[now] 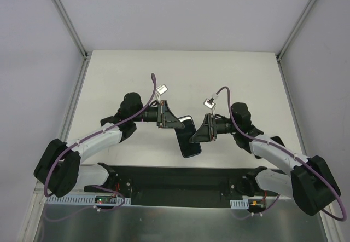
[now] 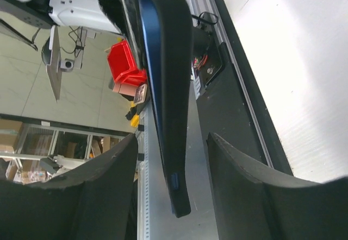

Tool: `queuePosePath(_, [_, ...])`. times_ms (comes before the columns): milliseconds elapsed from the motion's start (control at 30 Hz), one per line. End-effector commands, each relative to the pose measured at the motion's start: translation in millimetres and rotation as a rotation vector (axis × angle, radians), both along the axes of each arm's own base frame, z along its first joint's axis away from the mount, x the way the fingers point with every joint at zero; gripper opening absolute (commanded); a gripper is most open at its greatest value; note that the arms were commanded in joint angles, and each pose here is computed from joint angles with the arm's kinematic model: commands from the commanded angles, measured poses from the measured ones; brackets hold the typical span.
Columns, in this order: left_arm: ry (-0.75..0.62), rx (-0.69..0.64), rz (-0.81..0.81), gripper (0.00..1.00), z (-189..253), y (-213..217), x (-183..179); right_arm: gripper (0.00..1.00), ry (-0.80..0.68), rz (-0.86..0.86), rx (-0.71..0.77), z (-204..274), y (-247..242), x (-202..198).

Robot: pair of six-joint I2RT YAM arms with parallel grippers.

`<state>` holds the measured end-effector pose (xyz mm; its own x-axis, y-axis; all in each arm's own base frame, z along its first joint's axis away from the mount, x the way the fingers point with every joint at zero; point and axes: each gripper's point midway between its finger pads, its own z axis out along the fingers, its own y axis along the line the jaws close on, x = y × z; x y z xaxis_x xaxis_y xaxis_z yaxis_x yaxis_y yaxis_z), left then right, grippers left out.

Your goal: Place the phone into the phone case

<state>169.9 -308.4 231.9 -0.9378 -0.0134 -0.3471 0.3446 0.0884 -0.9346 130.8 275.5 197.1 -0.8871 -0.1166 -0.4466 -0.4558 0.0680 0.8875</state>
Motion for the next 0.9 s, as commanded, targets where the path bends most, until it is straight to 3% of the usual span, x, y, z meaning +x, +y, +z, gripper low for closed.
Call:
queuePosePath(0, [-0.146,-0.108,-0.033,0.00,37.1,-4.0,-2.9,0.57,-0.108,0.051,0.134,28.0,0.1,-16.0])
queuePosePath(133, [-0.187,-0.114,-0.045,0.00,36.7,-4.8,-1.1,0.56,-0.077,0.054,0.163,23.7,-2.2,-25.6])
queuePosePath(433, [-0.190,-0.130,-0.105,0.00,35.7,-11.8,3.8,0.39,-0.079,0.057,0.189,22.1,-4.2,-31.7])
queuePosePath(667, [-0.183,-0.119,-0.078,0.00,29.3,-8.4,11.8,0.41,-0.066,0.057,0.172,14.2,-6.8,-35.5])
queuePosePath(867, [-0.180,-0.117,-0.076,0.00,30.0,-5.1,13.0,0.33,-0.066,0.038,0.132,5.5,-8.4,-35.4])
